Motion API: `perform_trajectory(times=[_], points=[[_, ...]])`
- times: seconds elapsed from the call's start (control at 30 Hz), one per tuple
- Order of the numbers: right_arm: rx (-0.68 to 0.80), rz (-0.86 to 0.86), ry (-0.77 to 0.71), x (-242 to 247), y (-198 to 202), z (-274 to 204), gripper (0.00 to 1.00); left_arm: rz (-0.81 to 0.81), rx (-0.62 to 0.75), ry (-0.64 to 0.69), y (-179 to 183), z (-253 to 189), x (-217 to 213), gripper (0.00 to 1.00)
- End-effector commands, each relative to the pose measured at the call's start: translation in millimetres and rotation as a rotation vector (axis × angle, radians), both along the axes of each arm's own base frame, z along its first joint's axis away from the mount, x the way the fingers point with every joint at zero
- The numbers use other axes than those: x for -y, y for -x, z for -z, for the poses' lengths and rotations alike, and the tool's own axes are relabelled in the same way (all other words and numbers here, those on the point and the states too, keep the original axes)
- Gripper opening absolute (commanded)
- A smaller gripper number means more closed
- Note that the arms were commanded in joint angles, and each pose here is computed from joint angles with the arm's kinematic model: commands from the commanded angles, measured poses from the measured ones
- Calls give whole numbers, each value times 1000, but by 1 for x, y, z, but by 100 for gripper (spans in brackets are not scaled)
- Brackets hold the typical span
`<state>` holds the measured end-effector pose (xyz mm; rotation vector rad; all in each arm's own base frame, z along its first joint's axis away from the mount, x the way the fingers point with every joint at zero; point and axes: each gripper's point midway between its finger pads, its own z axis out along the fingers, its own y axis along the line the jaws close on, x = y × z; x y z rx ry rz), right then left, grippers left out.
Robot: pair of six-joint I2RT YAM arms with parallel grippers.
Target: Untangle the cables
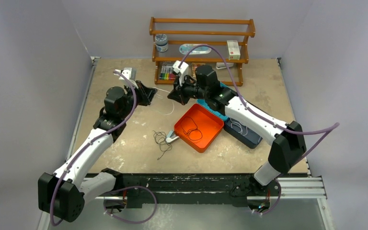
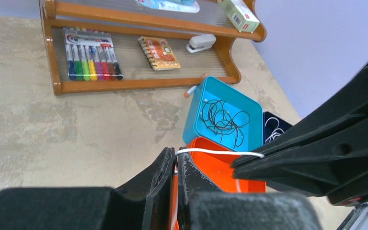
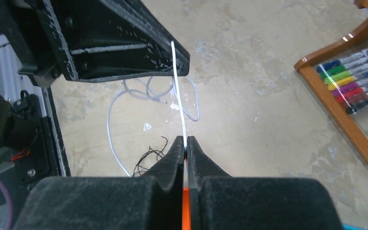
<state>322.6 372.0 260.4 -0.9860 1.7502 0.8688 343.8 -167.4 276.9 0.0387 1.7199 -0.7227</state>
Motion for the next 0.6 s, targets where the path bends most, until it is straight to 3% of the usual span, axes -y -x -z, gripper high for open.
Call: perform_trajectory(times=[0.0,0.33,0.57], points=[[115,94,-133,15,0,-63,0,-71,59,3,-8,-25,-12,10],[97,13,-177,4,12,-76,0,140,26,185,1,-8,31,47],[94,-2,-188,3,14,-80,0,171,26,184,4,-3,38,53]])
